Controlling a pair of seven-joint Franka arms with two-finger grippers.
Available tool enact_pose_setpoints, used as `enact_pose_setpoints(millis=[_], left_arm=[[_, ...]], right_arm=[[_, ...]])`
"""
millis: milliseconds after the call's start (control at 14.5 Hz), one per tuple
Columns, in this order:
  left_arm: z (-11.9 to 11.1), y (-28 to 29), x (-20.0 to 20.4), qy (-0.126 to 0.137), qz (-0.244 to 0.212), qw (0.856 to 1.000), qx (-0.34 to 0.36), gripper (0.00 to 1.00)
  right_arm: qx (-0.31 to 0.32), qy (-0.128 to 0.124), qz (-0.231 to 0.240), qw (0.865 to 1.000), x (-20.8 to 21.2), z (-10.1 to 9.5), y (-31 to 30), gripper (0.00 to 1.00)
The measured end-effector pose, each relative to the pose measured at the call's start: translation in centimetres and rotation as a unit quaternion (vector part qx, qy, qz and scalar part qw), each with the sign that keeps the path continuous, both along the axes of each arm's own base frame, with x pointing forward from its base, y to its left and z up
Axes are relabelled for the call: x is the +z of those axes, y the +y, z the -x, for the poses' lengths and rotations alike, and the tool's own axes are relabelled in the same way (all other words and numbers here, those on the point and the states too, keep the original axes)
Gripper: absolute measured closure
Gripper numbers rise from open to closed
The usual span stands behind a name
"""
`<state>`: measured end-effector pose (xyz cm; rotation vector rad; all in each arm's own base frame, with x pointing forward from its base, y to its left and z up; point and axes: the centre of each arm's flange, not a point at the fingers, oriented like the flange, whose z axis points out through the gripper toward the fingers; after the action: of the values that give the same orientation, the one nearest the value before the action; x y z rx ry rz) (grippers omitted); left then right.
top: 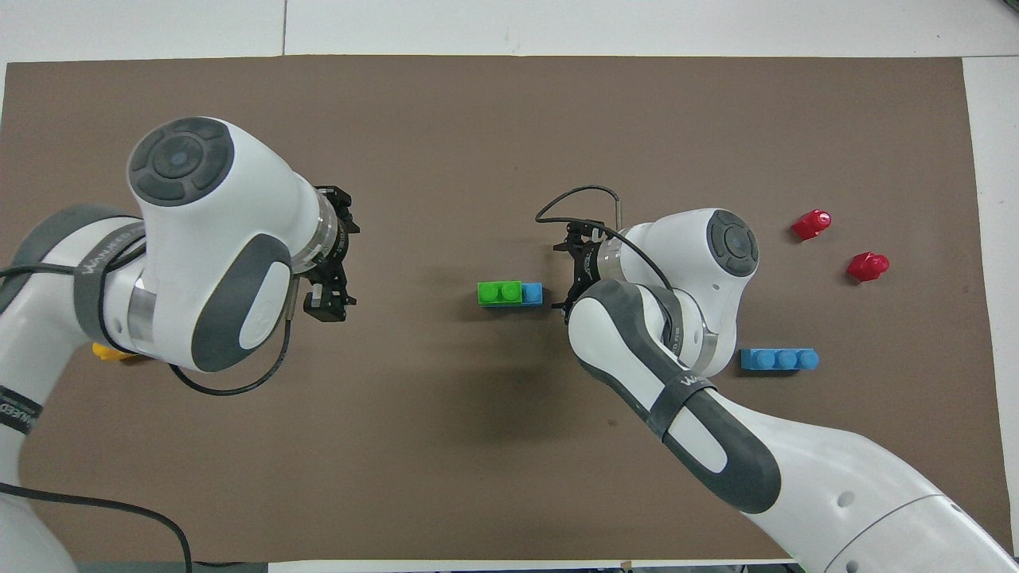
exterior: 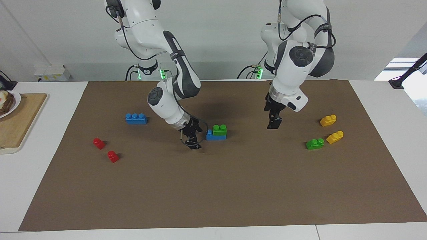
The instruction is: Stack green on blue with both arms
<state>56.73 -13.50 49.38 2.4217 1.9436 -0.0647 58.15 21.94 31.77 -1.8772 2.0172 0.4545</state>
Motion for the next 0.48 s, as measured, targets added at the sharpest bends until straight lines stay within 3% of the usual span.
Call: enact_pose_setpoints(millis=[276,483], left_arm=[[1.1,10.0,3.6,0.001,0.001,0.992,-0.123,0.00],[2.1,12.8,4.9,0.001,0.006,0.968,-0.252,0.00]], right_arm=[[0.106,-0.055,0.013,0.993,3.8,-1.7,-5.3,0.00],[0.213,-0.086,0.047,0.972,7.0,-3.1,-10.4,0.00]])
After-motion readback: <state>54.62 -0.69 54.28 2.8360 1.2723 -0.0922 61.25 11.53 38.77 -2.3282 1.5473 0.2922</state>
